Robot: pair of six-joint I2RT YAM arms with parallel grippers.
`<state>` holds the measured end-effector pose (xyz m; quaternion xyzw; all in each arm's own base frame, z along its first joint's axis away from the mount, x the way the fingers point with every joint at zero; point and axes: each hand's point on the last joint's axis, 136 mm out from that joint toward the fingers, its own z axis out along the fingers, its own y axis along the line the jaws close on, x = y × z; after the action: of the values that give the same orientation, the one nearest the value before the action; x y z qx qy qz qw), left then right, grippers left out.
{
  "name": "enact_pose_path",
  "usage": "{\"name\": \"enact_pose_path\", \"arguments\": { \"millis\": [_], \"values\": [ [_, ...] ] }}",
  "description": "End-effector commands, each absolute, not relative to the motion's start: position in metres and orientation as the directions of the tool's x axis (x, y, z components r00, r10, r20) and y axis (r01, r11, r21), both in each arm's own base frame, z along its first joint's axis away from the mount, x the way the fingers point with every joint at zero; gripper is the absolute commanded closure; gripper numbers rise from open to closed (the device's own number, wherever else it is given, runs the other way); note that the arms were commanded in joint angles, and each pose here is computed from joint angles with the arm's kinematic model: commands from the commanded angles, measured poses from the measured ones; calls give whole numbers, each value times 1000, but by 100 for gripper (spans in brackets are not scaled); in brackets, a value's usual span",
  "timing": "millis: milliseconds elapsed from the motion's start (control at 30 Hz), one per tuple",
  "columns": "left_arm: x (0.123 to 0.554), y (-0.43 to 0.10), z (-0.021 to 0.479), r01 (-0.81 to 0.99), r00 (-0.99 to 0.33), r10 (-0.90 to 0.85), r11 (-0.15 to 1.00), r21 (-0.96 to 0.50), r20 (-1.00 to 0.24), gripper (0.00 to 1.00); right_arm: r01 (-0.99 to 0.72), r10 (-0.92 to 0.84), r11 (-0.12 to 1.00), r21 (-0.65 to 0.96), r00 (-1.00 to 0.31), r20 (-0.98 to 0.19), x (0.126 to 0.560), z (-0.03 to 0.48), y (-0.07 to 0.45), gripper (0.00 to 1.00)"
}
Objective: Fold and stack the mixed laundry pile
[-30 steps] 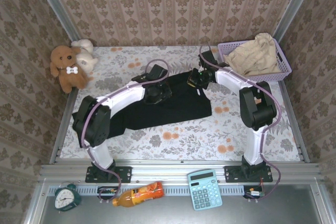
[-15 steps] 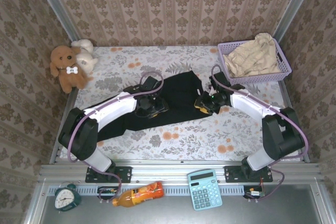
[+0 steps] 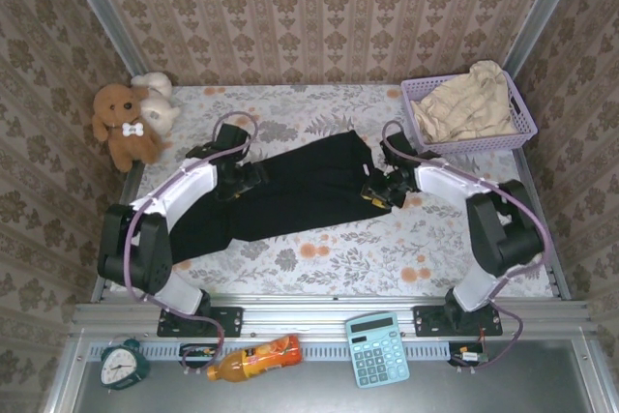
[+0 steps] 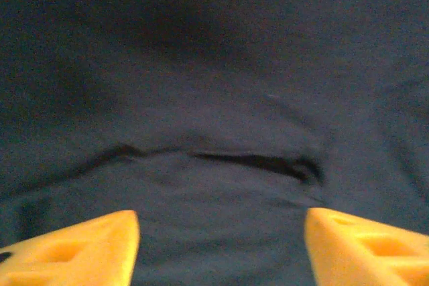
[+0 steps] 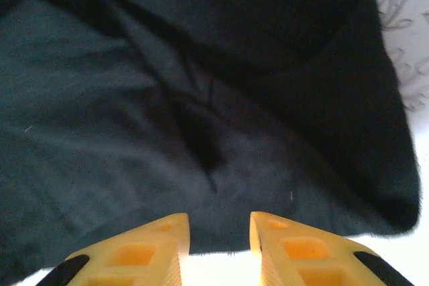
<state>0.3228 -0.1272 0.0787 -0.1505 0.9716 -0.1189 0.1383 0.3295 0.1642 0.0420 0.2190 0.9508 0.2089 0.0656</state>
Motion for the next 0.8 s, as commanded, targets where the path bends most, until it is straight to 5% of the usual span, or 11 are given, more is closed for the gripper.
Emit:
{"name": "enact_pose_path", "arguments": {
  "millis": [0,300,500,600,667,767],
  "values": [
    [308,-110,33,-224,-955,-255,955,-197,-152,40,445,511,795,411,-858,-59,355,27,165,69],
    [273,-150,9,-191,-981,-194,953,-235,11,42,502,582,761,410,-808,-91,468,-5,172,64],
    [247,-260,30,-147,-988,-113,898,-416,105,38,376,550,737,562,-817,-174,566,37,186,59],
    [268,-304,73,-82,-997,-78,869,-488,28,26,273,499,764,584,-825,-267,577,87,183,55],
    [291,-312,106,-44,-995,-84,866,-497,-59,0,219,466,782,583,-827,-315,570,114,178,53],
    [332,-303,145,-28,-973,-141,858,-513,-183,0,174,433,791,587,-837,-334,542,138,176,52]
  ]
}}
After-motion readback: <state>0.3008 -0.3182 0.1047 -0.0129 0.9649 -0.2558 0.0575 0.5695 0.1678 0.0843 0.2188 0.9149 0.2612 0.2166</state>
